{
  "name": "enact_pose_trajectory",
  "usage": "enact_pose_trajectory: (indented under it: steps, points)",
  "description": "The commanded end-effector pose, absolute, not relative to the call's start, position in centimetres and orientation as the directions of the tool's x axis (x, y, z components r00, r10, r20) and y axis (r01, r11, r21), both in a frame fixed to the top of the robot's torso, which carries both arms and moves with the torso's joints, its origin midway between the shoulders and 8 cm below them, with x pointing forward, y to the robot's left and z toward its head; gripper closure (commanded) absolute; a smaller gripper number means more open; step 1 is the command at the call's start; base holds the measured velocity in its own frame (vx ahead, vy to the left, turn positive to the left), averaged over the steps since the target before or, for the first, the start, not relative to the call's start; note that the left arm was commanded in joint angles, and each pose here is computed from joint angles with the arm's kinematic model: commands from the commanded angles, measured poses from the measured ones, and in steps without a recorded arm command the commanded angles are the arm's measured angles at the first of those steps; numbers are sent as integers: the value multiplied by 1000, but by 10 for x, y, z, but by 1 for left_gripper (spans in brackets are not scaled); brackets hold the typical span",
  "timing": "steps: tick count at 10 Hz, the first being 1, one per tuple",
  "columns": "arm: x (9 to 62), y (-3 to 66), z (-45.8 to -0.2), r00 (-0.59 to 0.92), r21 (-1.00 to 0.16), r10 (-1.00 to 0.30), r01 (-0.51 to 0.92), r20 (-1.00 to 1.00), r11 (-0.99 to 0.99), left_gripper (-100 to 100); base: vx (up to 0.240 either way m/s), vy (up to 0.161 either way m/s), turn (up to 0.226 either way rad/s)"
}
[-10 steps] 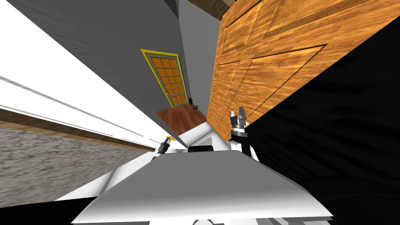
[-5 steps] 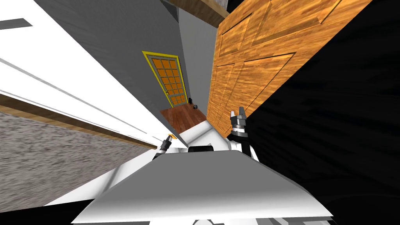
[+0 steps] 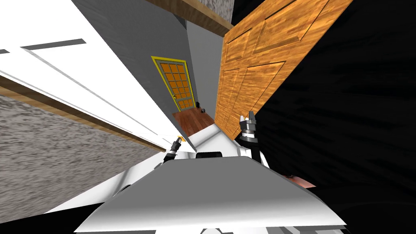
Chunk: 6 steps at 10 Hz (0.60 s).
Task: Pull the door open
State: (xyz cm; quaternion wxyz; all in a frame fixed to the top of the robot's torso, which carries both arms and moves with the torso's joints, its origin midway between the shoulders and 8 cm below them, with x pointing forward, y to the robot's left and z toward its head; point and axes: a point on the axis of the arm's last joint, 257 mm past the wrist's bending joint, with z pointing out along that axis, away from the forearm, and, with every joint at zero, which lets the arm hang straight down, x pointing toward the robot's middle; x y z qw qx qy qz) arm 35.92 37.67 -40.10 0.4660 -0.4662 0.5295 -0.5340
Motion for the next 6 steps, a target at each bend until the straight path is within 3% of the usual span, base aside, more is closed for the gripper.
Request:
enact_pose_trajectory:
  steps: [1,6]
  points:
    - [362,365,-403,-145,-1000,-989,-4,11,-11,100,-130,58,-41]
    - [398,348,-401,-168,-1000,-986,-3,10,-10,100,-127,53,-41]
